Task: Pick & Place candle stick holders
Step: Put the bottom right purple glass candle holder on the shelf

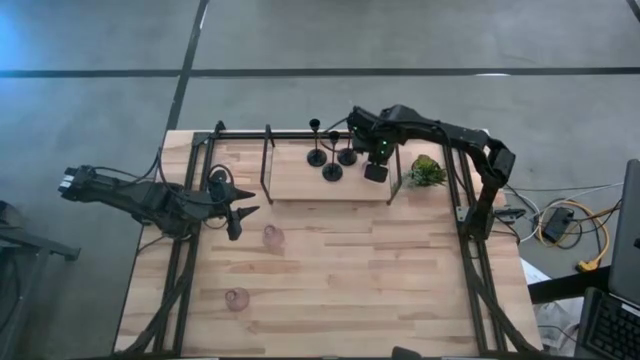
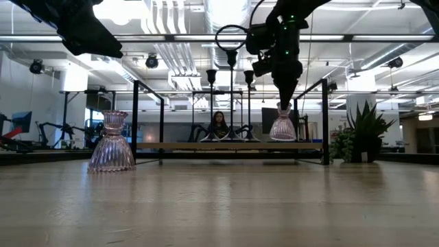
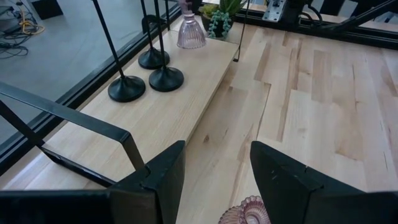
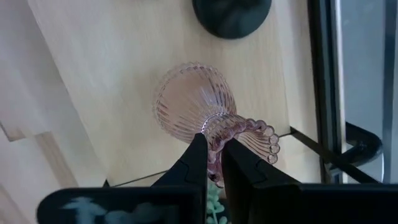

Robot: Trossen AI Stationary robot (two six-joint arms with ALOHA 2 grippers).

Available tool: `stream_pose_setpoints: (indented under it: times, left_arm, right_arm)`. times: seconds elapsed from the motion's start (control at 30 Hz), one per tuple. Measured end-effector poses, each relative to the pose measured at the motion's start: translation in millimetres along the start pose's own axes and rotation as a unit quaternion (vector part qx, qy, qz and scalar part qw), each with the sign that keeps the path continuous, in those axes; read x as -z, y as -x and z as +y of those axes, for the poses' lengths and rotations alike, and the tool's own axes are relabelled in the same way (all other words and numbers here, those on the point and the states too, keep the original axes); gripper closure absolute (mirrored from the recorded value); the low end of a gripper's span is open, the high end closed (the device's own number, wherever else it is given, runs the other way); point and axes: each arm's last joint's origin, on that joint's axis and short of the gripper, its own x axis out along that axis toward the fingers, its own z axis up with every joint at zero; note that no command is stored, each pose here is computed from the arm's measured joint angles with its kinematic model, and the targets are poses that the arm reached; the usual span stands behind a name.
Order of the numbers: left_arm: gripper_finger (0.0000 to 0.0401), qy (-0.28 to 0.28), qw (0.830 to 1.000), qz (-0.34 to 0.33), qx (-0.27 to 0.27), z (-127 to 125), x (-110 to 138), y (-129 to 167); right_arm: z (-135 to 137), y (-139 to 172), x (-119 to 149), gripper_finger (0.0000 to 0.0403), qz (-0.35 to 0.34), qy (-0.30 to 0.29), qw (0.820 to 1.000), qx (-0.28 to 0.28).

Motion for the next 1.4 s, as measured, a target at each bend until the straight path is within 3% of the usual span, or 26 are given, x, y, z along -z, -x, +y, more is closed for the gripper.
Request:
stream_pose_setpoints:
  times: [0.9, 1.17, 1.4]
  left_arm:
    - [0.0215, 0.0, 1.0, 0.0, 0.0, 0, 0, 0]
    - [0.0215, 0.0, 1.0, 0.0, 0.0, 0, 0, 0]
    - [0.0215, 0.0, 1.0, 0.0, 0.0, 0, 0, 0]
  right_arm:
    - [1, -12, -1, 0.0385, -0.016, -0.002, 1.0, 0.002]
    - [3, -15, 0, 0.0322, -0.016, -0.011, 0.999, -0.026]
    - [6, -14, -1, 0.0299, -0.023, -0.01, 0.998, -0.056]
